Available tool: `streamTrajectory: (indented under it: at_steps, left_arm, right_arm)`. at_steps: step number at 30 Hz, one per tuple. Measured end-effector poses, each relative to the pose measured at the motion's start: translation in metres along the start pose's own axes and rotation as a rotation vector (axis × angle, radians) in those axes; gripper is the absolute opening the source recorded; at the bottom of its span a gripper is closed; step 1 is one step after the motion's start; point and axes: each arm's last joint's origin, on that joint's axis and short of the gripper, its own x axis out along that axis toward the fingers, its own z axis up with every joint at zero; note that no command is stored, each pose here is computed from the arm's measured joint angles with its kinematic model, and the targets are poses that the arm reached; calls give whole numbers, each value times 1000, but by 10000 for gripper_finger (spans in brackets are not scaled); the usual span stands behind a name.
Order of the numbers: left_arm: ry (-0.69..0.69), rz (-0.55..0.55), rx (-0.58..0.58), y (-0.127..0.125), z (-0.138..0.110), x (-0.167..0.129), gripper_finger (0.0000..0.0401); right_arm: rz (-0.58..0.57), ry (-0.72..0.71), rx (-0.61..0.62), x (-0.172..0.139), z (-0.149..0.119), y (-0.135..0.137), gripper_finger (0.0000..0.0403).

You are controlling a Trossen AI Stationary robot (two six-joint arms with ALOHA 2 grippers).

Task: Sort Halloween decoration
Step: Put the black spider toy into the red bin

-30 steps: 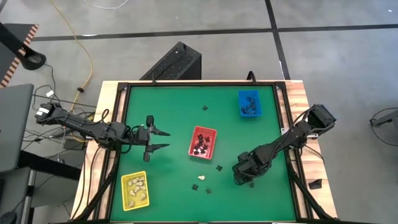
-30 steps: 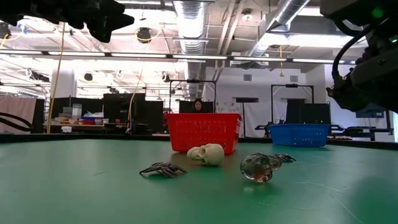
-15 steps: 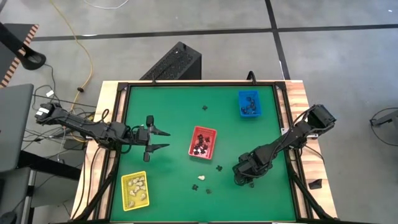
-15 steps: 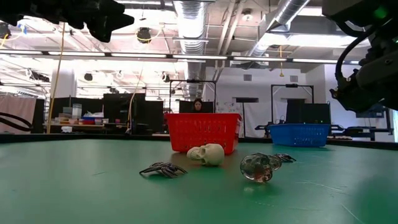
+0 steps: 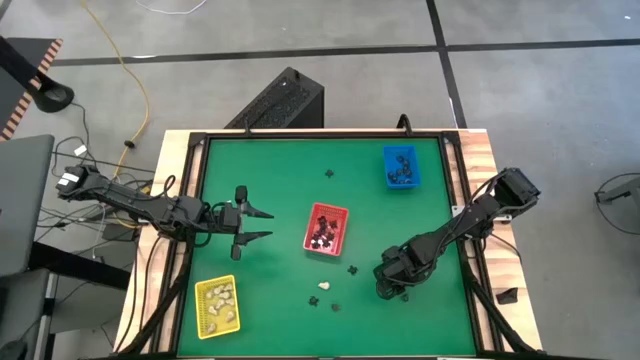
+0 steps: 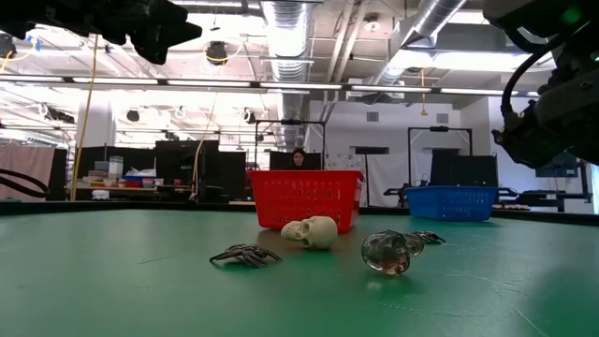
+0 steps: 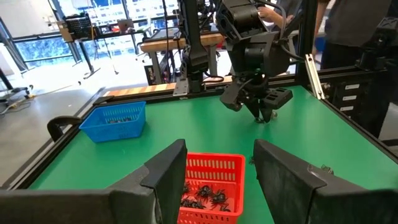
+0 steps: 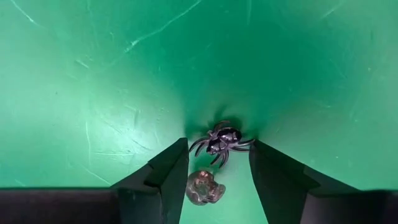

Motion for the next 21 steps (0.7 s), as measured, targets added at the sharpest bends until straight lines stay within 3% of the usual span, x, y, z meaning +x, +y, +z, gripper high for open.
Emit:
streamTrajectory:
  at_steps: [7,12,21]
  left_arm:
    - [0,0,0,0,0,0,178]
    - [0,0,6,0,0,0,178]
    - [14,-1,21,0,-1,0,178]
  right_arm:
    - [29,-15,-43,-3,1,2,198]
    - [91,-99,-86,-17,9,3,198]
    - [357,-404,-329,-50,45,23,198]
